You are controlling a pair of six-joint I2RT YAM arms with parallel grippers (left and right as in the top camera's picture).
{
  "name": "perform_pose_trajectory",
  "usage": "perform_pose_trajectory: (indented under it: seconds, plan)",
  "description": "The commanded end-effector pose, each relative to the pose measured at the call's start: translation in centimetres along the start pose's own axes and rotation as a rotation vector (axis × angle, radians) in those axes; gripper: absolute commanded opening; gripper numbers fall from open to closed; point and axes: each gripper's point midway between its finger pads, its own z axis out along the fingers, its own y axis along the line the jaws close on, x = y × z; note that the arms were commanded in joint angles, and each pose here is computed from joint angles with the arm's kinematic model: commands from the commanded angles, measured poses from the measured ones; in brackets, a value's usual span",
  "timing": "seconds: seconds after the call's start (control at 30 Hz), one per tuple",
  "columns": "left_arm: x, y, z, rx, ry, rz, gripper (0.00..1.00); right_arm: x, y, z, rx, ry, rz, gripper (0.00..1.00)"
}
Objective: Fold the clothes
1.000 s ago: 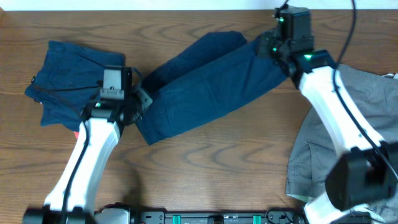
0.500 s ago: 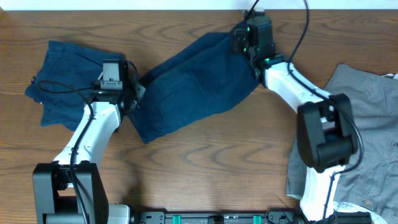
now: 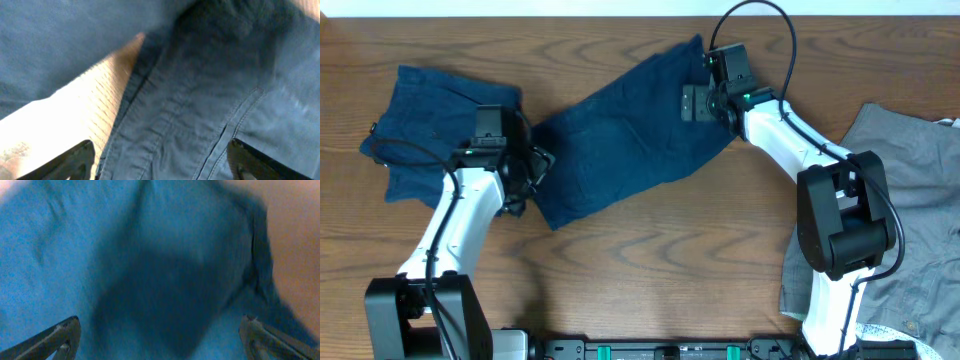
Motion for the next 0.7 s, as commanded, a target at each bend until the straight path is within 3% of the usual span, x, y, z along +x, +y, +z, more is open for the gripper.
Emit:
perform_pose_trajectory:
  seconds: [0.0,0.2,0.37,0.43,0.5,0.57,0.6,0.67]
  plan:
    - [1.4,1.2,1.5,-0.044,0.028,0.041,0.9,0.1,0.2,-1.4,0.002,0.021,-0.025,0.99]
    - [1.5,1.7,4.4,-0.056,0.038,0.059,0.9,1.1,-1.0,-2.9,0.04,0.078,-0.015,0.99]
    - [1.4,1.7,6.4,-0.067,0.047,0.058,0.84,-1.1,-2.2,-6.5,0.069,0.01,-0.009,0.99]
    - [1.0,1.0,6.7,-0.036,0.035,0.09,0.69,-2.1,-2.2,-8.0,0.063,-0.023,-0.03,0.99]
    - [0.7,0.0,6.7,0.004,0.025,0.13,0.46,-2.5,-1.8,-9.1,0.046,-0.04,-0.061,0.99]
    - [1.0,-0.8,6.7,0.044,0.042,0.162,0.14,-2.6,-1.2,-9.9,0.01,-0.041,-0.086,0.99]
    - [1.3,-1.1,6.6,0.064,0.062,0.18,0.06,-2.4,-0.5,-10.3,-0.032,-0.032,-0.111,0.99]
    - [2.1,-1.9,6.4,0.111,0.106,0.238,0.06,-1.8,0.6,-10.5,-0.097,-0.011,-0.145,0.96]
